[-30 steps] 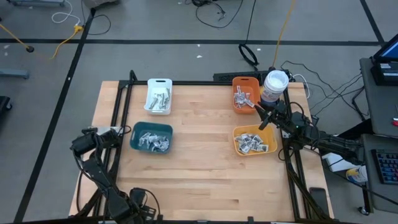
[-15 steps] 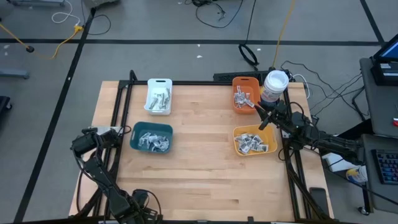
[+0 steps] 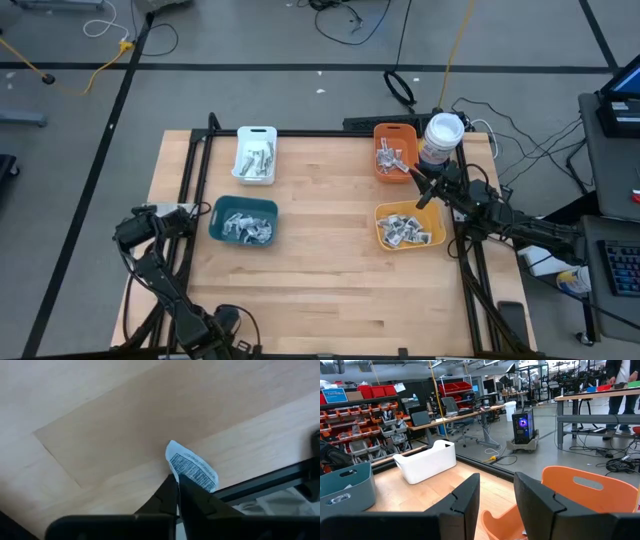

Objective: Pick & Place First Aid Supplies
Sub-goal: Put the alcohol pad into the blue bin

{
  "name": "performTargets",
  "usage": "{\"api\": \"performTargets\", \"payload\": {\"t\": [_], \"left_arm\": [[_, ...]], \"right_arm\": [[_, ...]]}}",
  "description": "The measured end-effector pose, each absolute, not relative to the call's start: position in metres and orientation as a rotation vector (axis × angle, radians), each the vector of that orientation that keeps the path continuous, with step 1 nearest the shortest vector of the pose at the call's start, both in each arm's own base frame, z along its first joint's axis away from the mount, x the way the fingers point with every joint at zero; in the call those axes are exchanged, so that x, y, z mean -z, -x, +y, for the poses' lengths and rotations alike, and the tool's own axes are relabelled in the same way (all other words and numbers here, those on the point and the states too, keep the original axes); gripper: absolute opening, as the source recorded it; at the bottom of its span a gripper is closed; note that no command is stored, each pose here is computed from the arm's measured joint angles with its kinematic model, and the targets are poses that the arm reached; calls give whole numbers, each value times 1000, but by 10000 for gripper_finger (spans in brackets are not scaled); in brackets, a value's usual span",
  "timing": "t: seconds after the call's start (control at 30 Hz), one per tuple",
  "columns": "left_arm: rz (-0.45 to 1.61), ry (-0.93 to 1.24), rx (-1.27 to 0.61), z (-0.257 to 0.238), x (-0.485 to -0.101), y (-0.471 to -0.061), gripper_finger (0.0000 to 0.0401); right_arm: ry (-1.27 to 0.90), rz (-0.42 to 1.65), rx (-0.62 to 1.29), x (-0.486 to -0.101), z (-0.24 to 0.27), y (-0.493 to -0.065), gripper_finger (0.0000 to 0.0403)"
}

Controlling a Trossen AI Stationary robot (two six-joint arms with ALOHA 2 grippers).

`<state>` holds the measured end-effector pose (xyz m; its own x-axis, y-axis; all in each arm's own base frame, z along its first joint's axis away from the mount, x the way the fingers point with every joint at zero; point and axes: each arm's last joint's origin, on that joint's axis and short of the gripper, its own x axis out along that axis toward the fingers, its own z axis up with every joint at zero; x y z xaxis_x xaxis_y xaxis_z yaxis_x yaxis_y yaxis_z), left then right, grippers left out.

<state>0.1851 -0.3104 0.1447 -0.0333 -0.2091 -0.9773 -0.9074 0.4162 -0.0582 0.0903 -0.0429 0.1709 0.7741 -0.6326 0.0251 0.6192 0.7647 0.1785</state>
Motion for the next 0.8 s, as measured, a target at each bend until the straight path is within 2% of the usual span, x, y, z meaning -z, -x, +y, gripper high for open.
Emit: {"api": "performTargets", "payload": {"t": [0.23,0.43,0.8], "left_arm": [[1541,945,-658,-308,-147,-187,4],[1556,832,-555,-292,-167,-193,3],[1595,434,-141,-248,-213,-202,1]], "right_arm": [[-164,-86,681,-171,-43,-90,116],[-164,-85,681,-171,-43,-90,116],[-164,-85,681,-171,-43,-90,116]]}}
